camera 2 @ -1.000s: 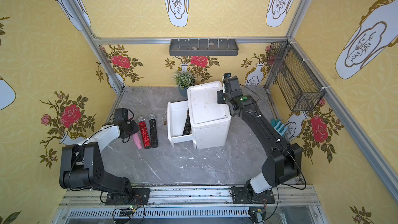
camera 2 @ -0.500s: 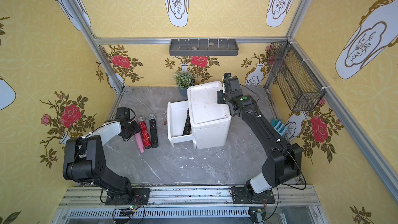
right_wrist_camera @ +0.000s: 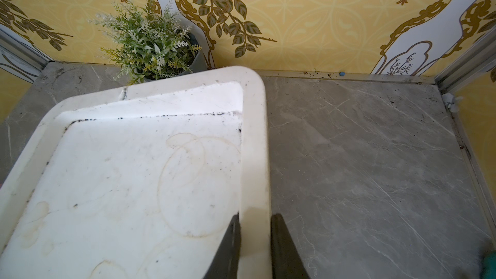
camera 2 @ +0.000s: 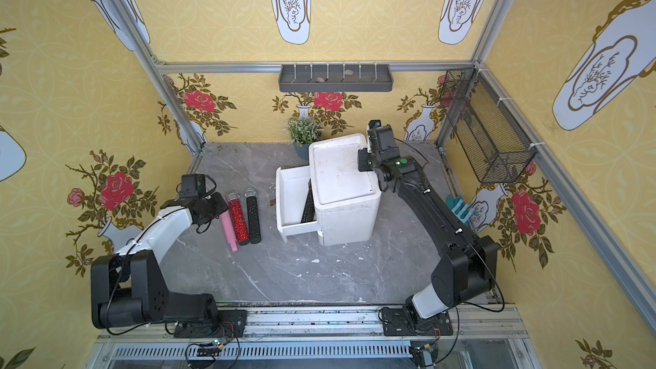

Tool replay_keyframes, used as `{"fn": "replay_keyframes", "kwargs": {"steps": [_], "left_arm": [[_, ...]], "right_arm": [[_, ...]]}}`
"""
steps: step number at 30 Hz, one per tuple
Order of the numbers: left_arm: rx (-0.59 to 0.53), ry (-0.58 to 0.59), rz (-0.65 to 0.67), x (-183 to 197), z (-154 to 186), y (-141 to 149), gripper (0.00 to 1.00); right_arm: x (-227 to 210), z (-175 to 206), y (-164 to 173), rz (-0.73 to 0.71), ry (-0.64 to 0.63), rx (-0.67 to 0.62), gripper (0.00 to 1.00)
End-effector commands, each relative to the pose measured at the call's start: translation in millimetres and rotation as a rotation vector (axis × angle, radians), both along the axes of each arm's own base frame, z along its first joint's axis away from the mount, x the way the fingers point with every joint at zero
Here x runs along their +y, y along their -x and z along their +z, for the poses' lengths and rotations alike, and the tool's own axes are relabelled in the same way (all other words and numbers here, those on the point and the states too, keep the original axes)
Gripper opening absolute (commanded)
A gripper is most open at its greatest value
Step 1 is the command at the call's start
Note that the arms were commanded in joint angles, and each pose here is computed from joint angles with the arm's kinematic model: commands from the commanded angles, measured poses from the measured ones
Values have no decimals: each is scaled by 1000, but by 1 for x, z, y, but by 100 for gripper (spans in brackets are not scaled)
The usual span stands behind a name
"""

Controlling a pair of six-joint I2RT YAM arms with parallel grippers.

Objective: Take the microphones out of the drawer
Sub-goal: Place the microphone at the center of the board, then pick up the microphone from the drawer.

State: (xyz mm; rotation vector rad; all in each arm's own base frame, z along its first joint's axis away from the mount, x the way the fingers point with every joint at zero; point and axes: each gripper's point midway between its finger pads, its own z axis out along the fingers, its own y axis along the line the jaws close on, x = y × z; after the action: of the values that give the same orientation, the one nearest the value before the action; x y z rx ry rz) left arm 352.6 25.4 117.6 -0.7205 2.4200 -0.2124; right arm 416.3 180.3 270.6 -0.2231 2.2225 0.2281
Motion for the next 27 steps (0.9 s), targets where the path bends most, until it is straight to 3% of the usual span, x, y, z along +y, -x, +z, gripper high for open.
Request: {"fn": "replay_keyframes", "kwargs": {"steps": [1, 7, 11, 18, 27], "left_arm": [[-105, 83, -74, -24, 33, -9, 54], [-261, 143, -276, -84, 91, -21, 56], [-285, 184, -455, -140, 108, -25, 56], [-241, 167, -723, -226, 101, -27, 56], [-152, 84, -973, -300, 75, -14, 57]], "right_arm": [[0, -32, 18, 19, 25, 143, 16], [1, -35, 17, 14, 22, 151, 16], [0, -35, 17, 9, 22, 152, 16], [1, -35, 18, 8, 16, 154, 16], [0, -36, 18, 7, 18, 157, 16]]}}
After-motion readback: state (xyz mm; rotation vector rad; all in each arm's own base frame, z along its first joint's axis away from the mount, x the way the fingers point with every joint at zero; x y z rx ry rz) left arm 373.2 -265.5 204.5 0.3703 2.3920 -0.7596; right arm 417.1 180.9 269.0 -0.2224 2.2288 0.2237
